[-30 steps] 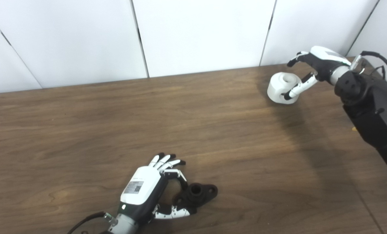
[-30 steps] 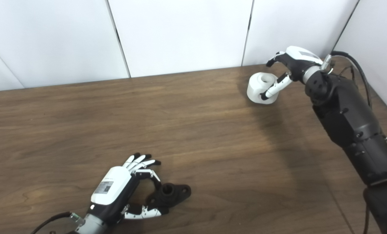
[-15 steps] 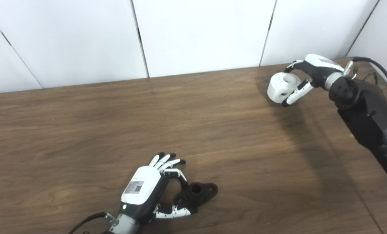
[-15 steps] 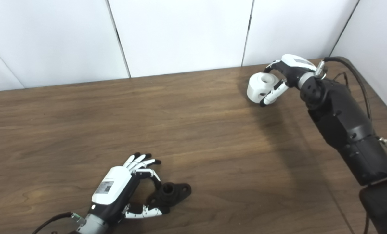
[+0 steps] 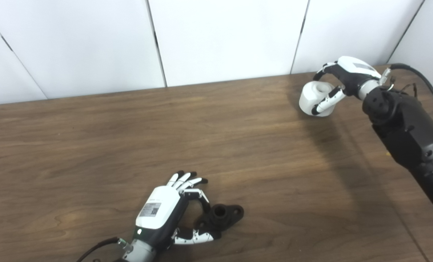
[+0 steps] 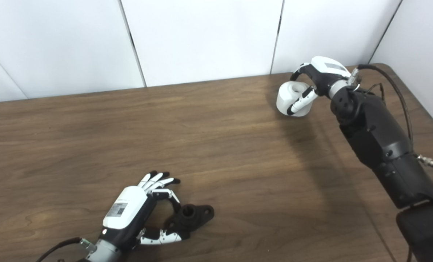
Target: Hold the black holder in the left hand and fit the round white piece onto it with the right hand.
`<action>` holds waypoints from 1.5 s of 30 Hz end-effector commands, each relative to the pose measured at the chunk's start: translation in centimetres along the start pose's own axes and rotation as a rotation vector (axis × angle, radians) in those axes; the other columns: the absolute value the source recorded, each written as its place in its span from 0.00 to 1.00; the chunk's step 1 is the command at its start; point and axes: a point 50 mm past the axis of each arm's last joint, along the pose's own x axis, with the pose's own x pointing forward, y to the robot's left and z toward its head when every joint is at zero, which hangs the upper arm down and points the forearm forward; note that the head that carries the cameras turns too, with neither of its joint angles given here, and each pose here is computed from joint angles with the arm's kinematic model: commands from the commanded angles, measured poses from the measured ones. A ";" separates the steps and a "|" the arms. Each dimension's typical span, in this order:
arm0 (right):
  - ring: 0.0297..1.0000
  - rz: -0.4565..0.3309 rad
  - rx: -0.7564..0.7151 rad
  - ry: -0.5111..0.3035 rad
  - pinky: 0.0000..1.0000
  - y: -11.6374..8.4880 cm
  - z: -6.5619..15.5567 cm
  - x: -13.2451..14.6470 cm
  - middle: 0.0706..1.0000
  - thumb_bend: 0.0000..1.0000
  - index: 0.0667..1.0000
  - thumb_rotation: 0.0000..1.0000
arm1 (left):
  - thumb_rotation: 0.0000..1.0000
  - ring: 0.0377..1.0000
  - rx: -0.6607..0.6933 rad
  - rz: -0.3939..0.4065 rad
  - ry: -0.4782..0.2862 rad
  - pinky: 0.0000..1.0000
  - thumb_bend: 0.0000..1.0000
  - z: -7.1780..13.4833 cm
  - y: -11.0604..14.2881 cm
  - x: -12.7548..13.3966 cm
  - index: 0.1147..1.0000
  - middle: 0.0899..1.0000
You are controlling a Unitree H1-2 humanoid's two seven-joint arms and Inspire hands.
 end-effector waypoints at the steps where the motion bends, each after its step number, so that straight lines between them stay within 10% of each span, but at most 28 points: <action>1: 1.00 -0.110 -0.021 -0.023 0.93 -3.6 0.2 0.1 0.93 0.91 0.74 0.25 | 0.06 0.94 0.021 -0.087 0.049 1.00 0.52 -0.9 -1.5 -0.4 0.42 0.84; 45: 0.97 -0.098 -0.082 -0.018 0.87 -3.6 0.1 0.3 0.88 0.86 0.66 0.22 | 0.06 0.93 0.022 -0.085 0.049 1.00 0.52 -0.8 -1.3 -0.2 0.42 0.84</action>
